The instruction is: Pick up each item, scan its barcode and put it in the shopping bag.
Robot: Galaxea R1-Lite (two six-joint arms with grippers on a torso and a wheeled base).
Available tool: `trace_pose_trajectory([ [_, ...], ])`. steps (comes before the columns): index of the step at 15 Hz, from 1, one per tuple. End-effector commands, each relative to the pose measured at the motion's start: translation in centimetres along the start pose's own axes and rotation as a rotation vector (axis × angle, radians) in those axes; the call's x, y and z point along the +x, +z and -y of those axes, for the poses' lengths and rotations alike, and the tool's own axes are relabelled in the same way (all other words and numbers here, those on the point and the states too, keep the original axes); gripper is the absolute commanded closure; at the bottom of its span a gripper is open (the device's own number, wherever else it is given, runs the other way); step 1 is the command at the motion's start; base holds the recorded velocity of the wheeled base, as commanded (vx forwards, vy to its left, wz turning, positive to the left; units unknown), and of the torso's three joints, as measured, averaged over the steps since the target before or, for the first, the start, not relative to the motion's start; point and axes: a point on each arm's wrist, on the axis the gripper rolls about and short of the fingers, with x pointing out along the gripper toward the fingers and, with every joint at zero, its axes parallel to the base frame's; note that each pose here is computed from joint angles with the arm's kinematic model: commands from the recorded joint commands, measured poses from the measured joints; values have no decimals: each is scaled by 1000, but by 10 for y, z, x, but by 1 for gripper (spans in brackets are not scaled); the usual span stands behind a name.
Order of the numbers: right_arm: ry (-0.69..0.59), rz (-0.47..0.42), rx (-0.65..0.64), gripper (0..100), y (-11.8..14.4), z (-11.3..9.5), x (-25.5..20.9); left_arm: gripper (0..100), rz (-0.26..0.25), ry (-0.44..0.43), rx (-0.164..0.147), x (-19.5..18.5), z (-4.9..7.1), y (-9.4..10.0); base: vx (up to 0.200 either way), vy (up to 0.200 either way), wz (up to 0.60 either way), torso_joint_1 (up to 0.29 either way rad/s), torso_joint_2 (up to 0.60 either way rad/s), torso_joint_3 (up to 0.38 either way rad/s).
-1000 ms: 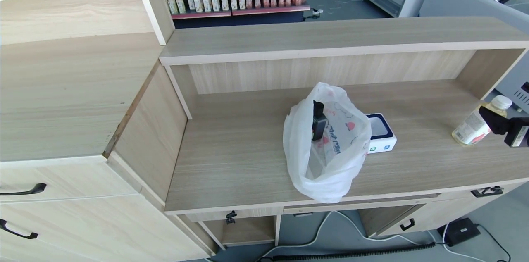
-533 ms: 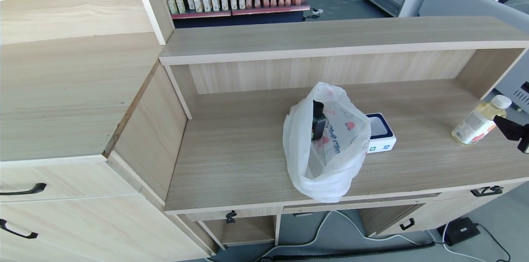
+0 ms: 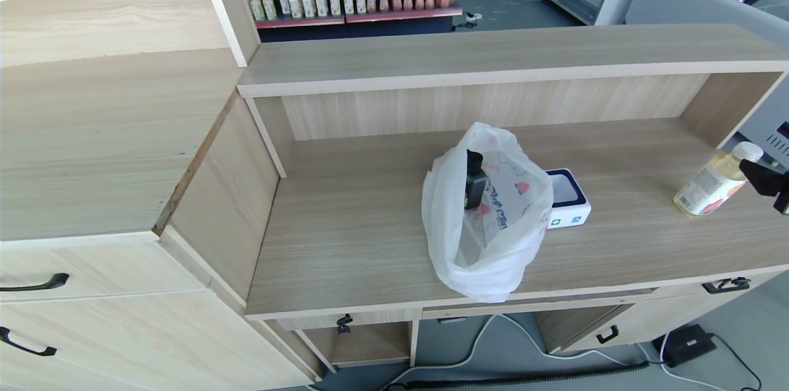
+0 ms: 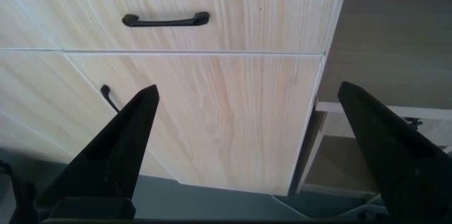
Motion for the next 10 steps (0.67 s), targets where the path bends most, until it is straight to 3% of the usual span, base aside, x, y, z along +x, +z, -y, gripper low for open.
trace_pose_trajectory([
  [1, 2, -13, 1, 0, -3, 0, 3, 0, 1, 2, -1, 0, 0, 0, 0, -200, 0, 2, 2, 2],
  [10, 3, -56, 6, 0, -16, 0, 13, 0, 1, 1, 3, 0, 0, 0, 0, -200, 0, 5, 2, 1],
])
